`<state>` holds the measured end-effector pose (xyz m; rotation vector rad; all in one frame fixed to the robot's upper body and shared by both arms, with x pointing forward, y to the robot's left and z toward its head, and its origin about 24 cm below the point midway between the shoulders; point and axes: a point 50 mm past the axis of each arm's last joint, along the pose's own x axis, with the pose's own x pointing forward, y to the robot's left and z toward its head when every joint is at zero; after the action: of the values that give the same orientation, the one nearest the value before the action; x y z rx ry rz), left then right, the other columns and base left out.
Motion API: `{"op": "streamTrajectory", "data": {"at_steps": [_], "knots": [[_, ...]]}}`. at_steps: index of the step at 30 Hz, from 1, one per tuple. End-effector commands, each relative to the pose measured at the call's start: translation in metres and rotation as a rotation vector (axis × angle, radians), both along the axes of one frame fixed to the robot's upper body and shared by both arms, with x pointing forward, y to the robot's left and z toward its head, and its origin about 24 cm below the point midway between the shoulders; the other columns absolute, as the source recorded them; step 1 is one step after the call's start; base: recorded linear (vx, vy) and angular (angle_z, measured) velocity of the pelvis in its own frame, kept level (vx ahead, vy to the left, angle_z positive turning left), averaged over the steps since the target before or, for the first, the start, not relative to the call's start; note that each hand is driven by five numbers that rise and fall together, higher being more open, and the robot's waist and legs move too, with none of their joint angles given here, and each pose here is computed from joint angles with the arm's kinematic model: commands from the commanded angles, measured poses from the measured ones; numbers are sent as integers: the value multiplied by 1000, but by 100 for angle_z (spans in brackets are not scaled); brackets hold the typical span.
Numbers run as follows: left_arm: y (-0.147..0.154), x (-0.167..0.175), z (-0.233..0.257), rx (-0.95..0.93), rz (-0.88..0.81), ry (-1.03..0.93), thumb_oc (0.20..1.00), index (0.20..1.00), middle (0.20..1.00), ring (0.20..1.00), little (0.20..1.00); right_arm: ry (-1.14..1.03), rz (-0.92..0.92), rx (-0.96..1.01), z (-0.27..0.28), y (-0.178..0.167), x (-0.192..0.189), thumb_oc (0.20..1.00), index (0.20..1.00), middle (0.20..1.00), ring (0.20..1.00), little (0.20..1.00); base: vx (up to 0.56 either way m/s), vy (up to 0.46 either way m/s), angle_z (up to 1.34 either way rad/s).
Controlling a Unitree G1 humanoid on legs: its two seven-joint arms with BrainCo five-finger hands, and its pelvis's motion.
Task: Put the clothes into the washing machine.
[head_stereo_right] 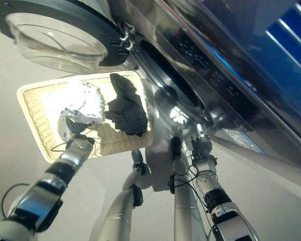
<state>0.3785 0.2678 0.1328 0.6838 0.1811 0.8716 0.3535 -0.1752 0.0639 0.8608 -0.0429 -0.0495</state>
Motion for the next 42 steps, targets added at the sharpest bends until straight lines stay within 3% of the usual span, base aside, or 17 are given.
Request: {"op": "streamTrajectory", "data": {"at_steps": [1,6,7,8,9,10,15,17,19,25,30,42], "knots": [[41,-16,0,-33,167,82,1000,1000,1000,1000,1000,-78,72,-100,10,10,-7,1000,1000,1000,1000,1000,-12,135,-10],[53,-19,13,-40,218,81,1000,1000,1000,1000,1000,-117,118,-121,10,12,-17,1000,1000,1000,1000,1000,-9,119,-10],[54,-19,17,-35,225,74,881,881,881,881,881,-124,126,-121,10,11,-19,1000,1000,1000,1000,1000,-7,99,-11],[55,-19,19,-41,227,59,658,658,658,658,658,-130,131,-121,10,11,-20,1000,1000,1000,1000,1000,-4,51,-7],[55,-19,19,-41,227,59,658,658,658,658,658,-130,131,-121,11,11,-20,1000,1000,1000,1000,1000,-9,76,-6],[55,-17,27,-43,219,13,200,200,200,200,200,-144,145,-121,10,13,-25,1000,1000,1000,1000,1000,-3,93,-6],[44,-8,45,-162,171,-194,200,200,200,200,200,-156,177,-123,8,20,-33,1000,1000,1000,1000,1000,0,40,-1],[26,-2,73,-287,100,-504,200,200,200,200,200,-177,219,-129,9,33,-38,1000,1000,1000,1000,1000,0,0,0],[19,-3,84,-321,61,-639,200,200,200,200,200,-192,239,-140,10,39,-39,1000,1000,1000,1000,1000,-13,-17,2],[-8,-19,103,-277,-46,-976,200,200,200,200,200,-256,287,-217,22,62,-44,1000,1000,1000,1000,1000,-52,-112,11],[-13,-27,93,-214,-42,-1000,200,200,200,200,200,-253,297,-249,27,70,-41,1000,1000,1000,1000,1000,-76,-184,14],[-7,-37,32,-130,-149,-707,200,200,200,200,200,-312,292,-366,45,77,-29,1000,1000,1000,1000,1000,-64,-142,27]]}}
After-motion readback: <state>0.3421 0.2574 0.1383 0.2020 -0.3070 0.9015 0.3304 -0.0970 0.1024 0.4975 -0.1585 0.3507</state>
